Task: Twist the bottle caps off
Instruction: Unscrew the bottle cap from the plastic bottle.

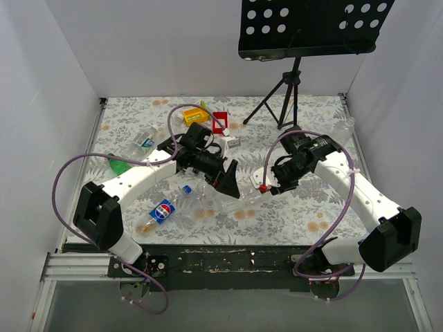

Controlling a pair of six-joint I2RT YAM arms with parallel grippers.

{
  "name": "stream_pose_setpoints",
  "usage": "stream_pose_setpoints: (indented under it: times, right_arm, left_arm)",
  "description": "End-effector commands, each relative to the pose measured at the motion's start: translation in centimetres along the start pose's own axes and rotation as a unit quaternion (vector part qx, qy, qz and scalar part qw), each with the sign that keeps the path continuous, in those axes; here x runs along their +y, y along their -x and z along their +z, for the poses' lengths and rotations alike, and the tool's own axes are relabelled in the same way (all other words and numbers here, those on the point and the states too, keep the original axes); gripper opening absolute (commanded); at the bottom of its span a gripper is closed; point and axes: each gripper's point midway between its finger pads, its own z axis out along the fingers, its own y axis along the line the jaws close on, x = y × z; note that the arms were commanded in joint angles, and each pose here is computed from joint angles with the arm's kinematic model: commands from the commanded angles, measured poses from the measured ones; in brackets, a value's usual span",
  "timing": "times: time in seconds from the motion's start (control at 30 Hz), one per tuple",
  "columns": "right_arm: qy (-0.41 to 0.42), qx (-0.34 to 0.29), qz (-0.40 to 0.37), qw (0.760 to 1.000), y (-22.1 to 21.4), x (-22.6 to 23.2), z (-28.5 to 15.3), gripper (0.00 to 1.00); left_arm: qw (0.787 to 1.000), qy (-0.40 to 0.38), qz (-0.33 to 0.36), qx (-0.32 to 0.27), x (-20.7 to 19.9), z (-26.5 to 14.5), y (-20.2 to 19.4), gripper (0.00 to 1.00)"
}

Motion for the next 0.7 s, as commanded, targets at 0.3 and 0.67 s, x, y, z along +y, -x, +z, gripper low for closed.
stream_pose_setpoints:
  times: [0.3,0.67]
  right_arm:
    - [-0.044,-0.048,-0.009,0.998,2.9,-2.0,-1.4,0.01]
    - [-0.035,-0.061,0.005,0.997,3.0,-1.3,-0.6,0.01]
  left_arm:
    - [0.999,-0.004,0.027,0.045,-0.1,3.6,-0.4,0.98]
    - [0.998,-0.022,0.015,0.050,-0.4,4.2,-0.7,0.69]
